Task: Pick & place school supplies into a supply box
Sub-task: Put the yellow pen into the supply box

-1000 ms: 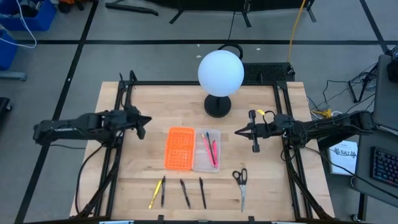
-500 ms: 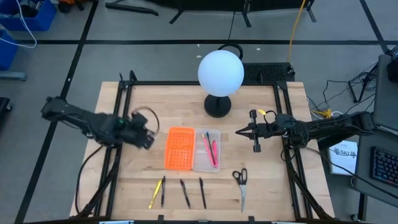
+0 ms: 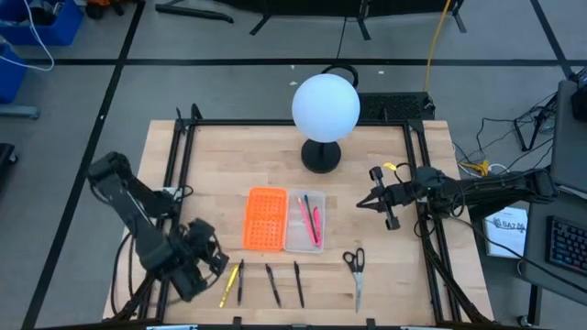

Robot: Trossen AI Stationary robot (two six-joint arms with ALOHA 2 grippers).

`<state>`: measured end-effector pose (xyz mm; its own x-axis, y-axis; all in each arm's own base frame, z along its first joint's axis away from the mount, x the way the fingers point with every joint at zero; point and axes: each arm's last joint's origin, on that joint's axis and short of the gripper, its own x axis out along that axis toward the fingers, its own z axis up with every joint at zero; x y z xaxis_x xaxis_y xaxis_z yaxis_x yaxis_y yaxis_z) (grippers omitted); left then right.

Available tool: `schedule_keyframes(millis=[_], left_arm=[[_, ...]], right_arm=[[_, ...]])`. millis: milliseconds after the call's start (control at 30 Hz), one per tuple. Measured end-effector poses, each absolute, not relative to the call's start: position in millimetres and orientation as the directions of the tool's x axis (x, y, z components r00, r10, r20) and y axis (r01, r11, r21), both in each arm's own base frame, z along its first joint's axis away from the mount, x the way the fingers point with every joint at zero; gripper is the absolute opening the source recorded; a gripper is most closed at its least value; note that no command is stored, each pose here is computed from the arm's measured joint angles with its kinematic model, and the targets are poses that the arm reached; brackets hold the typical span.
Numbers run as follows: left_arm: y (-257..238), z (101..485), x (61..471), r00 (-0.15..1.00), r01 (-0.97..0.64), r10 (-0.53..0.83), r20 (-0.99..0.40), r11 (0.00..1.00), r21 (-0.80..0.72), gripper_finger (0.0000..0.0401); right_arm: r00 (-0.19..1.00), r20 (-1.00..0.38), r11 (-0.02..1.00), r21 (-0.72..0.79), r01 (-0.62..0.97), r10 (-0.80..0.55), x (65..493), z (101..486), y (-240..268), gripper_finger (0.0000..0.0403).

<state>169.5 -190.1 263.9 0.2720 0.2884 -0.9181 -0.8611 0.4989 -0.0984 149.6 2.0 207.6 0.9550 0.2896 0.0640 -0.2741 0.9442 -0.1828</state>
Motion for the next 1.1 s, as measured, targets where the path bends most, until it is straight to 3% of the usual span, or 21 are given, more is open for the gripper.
schedule_keyframes(millis=[167, 467, 600, 800, 1100], left_arm=[[-216, 232, 177, 0.101, -0.895, 0.197, -0.975, 0.447, -0.002, 0.0015], [-243, 193, 198, 0.119, -0.883, 0.128, -0.985, 0.467, -0.046, 0.0018], [-253, 184, 204, 0.111, -0.866, 0.037, -0.993, 0.495, -0.079, 0.0034], [-262, 179, 213, 0.148, -0.852, -0.048, -0.988, 0.501, -0.152, 0.0098], [-254, 177, 221, 0.119, -0.868, -0.058, -0.991, 0.479, -0.132, 0.0208]], right_arm=[[0.955, 0.066, 0.946, -0.176, -0.273, 0.288, 149, 208, 2, 0.0000], [0.955, 0.074, 0.945, -0.183, -0.269, 0.286, 149, 209, 2, 0.0000], [0.955, 0.077, 0.946, -0.184, -0.268, 0.286, 149, 209, 2, 0.0000], [0.955, 0.077, 0.944, -0.196, -0.266, 0.286, 149, 209, 2, 0.0000], [0.955, 0.080, 0.934, -0.248, -0.258, 0.285, 149, 209, 2, 0.0000]])
